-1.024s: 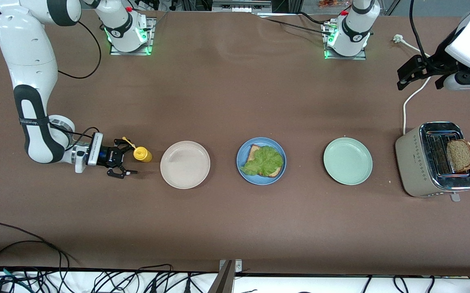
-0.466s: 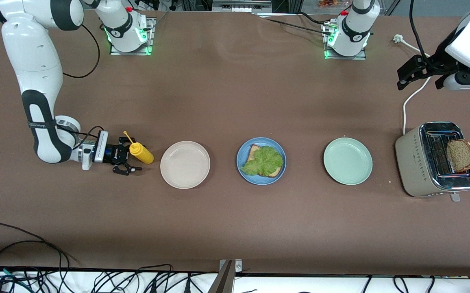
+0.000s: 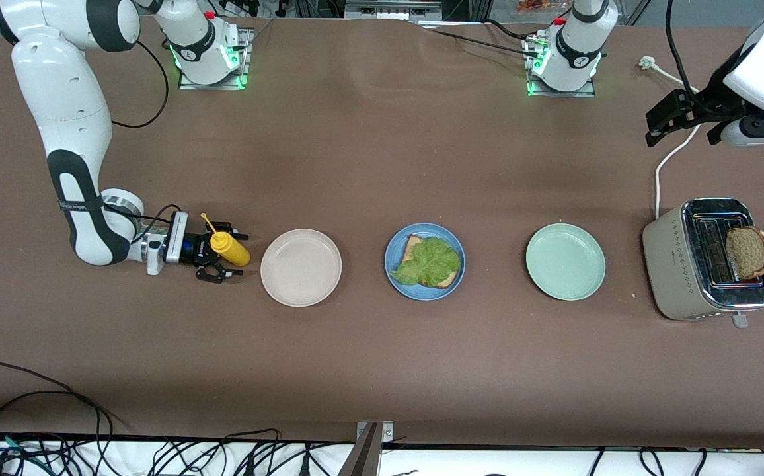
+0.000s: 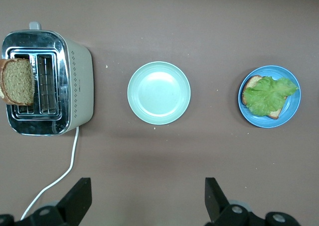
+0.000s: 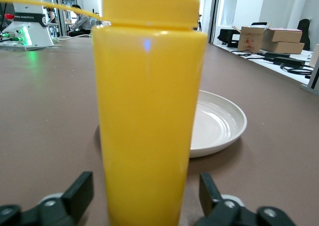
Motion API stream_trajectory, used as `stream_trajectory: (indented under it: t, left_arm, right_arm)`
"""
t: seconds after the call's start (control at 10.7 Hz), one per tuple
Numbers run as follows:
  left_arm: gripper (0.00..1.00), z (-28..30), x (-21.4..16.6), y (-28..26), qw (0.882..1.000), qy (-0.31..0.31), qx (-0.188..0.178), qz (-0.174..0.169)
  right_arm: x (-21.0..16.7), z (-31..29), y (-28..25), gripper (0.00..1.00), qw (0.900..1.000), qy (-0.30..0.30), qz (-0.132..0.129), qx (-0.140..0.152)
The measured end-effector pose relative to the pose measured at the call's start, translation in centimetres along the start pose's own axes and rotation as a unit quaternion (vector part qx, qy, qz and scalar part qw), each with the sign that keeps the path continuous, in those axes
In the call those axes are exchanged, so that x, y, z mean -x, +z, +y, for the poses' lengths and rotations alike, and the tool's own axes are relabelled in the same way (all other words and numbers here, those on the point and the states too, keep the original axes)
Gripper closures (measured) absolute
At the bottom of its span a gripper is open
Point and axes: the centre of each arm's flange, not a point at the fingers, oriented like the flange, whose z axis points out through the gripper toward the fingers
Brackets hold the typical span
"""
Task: Make sandwich in blue plate with both arms
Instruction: 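Grasp the yellow squeeze bottle with the right gripper, then lift the bottle and carry it over the blue plate with the right gripper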
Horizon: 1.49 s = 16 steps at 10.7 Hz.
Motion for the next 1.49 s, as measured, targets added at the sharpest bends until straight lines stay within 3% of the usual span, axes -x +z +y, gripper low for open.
stream_trajectory:
  t: [0.09, 0.19, 0.37, 0.47, 0.65, 0.93, 1.21, 1.49]
  left_arm:
    - [0.0, 0.0, 0.0, 0.0, 1.0, 0.0, 0.0, 0.0]
    - [0.0, 0.0, 0.0, 0.0, 1.0, 0.0, 0.0, 0.0]
    - [0.0, 0.0, 0.0, 0.0, 1.0, 0.0, 0.0, 0.0]
    - [0.0, 0.0, 0.0, 0.0, 1.0, 0.0, 0.0, 0.0]
    - [0.0, 0.0, 0.0, 0.0, 1.0, 0.0, 0.0, 0.0]
    - [0.0, 0.0, 0.0, 0.0, 1.0, 0.0, 0.0, 0.0]
    - [0.0, 0.0, 0.0, 0.0, 1.0, 0.0, 0.0, 0.0]
    - [0.0, 0.0, 0.0, 0.0, 1.0, 0.0, 0.0, 0.0]
  right_arm:
    - [0.0, 0.1, 0.0, 0.07, 1.0, 0.0, 0.001, 0.001]
    - [-0.1, 0.2, 0.0, 0.16, 1.0, -0.001, 0.0, 0.002]
    - [-0.2, 0.6, -0.3, 0.48, 1.0, -0.005, -0.008, 0.007]
    - [-0.3, 0.9, -0.3, 0.59, 1.0, 0.001, -0.015, 0.01]
    - [-1.5, 1.8, -0.3, 0.65, 0.998, 0.037, -0.047, 0.003]
    - [-6.8, 4.1, -1.2, 0.68, 0.987, 0.099, -0.126, -0.018]
    - [-15.2, 5.6, -1.2, 0.78, 0.953, 0.18, -0.241, -0.029]
    - [-22.5, 5.7, 4.2, 0.78, 0.913, 0.238, -0.332, 0.004]
